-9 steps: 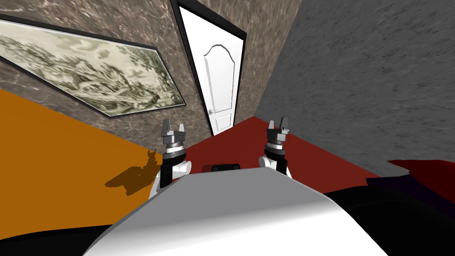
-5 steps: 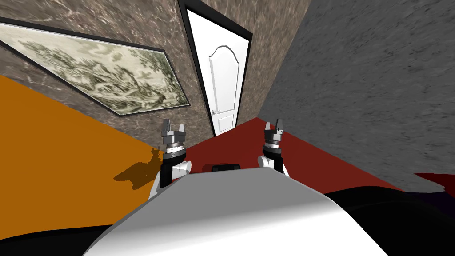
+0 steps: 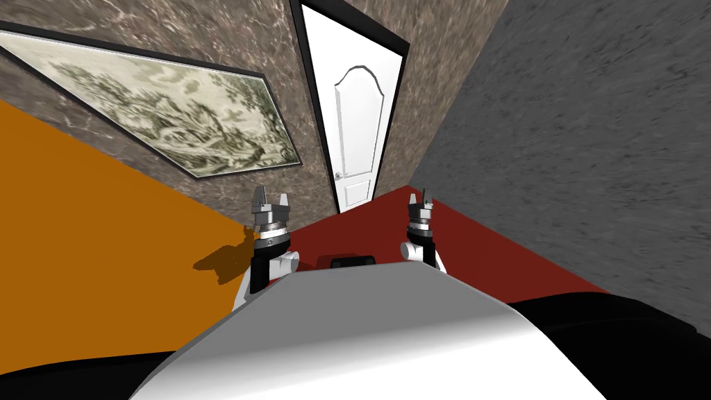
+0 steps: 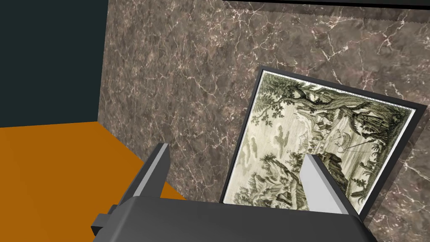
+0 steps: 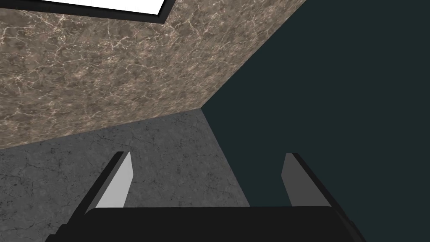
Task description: Pull the door open
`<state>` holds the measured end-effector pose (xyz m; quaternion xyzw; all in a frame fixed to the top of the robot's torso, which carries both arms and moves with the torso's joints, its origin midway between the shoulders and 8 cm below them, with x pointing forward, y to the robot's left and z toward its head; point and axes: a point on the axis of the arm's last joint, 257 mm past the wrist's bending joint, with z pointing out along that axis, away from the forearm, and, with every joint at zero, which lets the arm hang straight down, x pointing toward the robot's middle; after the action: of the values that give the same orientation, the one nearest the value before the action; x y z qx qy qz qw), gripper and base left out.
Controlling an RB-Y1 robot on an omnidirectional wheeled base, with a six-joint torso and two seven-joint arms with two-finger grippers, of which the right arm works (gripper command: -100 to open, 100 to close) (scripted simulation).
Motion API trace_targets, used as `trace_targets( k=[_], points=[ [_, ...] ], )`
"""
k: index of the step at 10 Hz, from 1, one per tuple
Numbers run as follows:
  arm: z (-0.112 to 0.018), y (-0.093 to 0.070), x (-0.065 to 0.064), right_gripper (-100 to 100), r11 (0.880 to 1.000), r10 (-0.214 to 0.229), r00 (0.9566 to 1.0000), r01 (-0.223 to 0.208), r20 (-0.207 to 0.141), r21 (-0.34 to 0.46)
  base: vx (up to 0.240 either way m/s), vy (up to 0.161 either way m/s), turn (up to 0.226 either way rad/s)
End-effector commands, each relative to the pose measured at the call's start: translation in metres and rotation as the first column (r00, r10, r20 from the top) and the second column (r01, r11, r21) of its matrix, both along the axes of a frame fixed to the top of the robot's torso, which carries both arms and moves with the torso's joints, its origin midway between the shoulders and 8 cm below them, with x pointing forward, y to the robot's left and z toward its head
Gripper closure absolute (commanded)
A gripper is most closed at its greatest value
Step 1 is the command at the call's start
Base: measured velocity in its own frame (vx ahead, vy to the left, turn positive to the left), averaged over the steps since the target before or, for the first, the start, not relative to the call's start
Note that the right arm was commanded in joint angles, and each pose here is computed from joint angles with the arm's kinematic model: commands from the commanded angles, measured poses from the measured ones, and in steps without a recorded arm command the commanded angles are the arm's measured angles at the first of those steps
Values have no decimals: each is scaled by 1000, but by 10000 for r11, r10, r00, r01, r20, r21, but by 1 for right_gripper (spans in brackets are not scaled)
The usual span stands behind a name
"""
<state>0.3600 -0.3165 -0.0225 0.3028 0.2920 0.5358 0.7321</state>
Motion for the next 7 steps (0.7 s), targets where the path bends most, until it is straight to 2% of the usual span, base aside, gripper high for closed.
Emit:
trace_targets(
  k=[1,4,7],
  points=[
    [-12,-3,8,-100,10000,50,9997,-49,-228,45,81,10,138],
    [-36,-7,23,-100,9998,141,9976,-132,-672,134,89,10,146],
    [-60,-12,39,-100,9995,225,9935,-201,-1112,228,96,13,153]
  ],
)
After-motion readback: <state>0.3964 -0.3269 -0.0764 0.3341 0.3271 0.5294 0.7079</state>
